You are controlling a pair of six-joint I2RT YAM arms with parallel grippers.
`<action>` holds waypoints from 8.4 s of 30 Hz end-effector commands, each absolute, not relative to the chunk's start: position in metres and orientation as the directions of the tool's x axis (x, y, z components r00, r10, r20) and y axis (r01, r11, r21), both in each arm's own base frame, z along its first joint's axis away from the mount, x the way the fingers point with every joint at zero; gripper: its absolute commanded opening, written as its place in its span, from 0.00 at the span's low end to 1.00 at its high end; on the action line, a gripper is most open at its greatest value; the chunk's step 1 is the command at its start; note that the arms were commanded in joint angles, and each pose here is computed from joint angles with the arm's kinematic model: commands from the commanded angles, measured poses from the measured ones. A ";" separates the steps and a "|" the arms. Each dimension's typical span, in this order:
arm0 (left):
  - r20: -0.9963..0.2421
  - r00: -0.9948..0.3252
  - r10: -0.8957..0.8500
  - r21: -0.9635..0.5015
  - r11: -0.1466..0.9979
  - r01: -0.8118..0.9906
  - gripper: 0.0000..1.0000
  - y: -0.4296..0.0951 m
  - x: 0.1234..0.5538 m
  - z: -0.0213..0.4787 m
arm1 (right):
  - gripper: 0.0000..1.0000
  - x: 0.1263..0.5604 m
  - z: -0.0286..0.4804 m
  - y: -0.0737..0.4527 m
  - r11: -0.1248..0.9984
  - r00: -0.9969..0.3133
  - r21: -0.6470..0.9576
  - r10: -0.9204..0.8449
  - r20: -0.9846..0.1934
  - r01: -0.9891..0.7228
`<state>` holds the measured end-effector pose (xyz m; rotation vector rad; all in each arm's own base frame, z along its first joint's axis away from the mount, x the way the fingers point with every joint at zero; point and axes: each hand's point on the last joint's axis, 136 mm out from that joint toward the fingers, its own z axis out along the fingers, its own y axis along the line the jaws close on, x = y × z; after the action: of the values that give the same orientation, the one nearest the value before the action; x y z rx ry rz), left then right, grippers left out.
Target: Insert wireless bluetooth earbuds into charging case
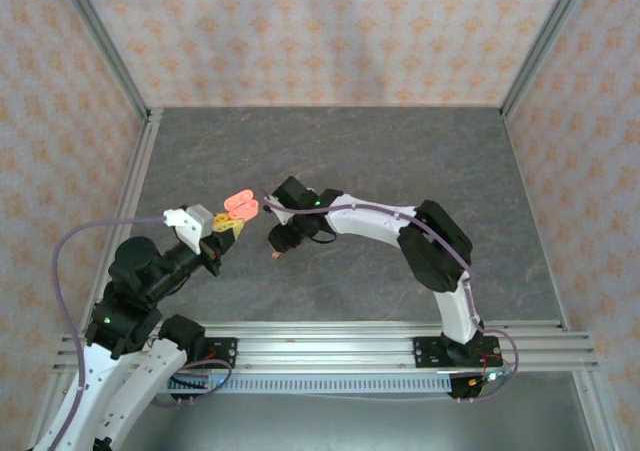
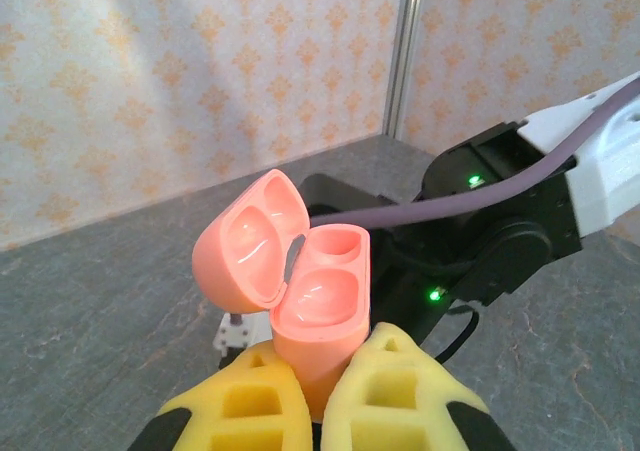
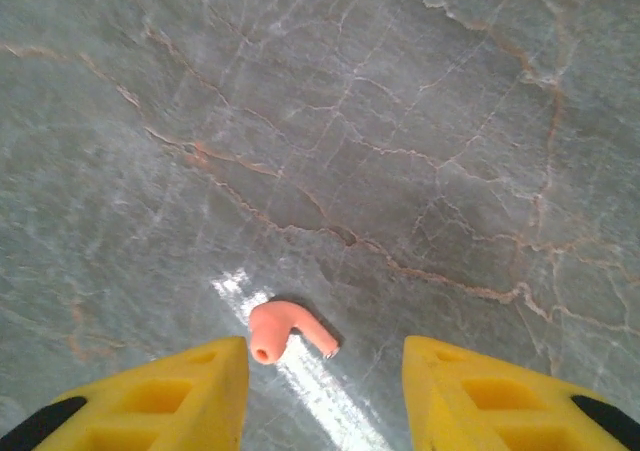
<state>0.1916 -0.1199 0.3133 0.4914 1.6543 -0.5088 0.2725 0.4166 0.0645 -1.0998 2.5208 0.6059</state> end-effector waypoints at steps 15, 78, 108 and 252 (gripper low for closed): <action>-0.992 -0.120 0.041 -0.032 0.834 0.551 0.00 -0.113 0.194 0.316 | 0.43 0.258 0.042 0.421 0.538 -0.549 0.142 -0.750 -0.368 -0.831; -0.988 -0.147 0.041 -0.044 0.847 0.530 0.00 -0.110 0.195 0.309 | 0.34 0.243 0.023 0.435 0.503 -0.533 0.176 -0.799 -0.278 -0.846; -0.989 -0.141 0.037 -0.043 0.850 0.525 0.00 -0.109 0.195 0.313 | 0.41 0.271 0.037 0.432 0.647 -0.640 0.074 -0.720 -0.269 -0.759; -0.975 -0.162 -0.150 -0.220 0.628 0.746 0.00 -0.179 0.229 0.344 | 0.09 0.203 0.350 0.405 0.271 -0.230 0.201 -0.081 -0.970 -0.941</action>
<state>0.2295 -0.1820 0.3120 0.5140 1.6512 -0.8907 0.2267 0.3992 0.3481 -0.9150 1.5533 0.9913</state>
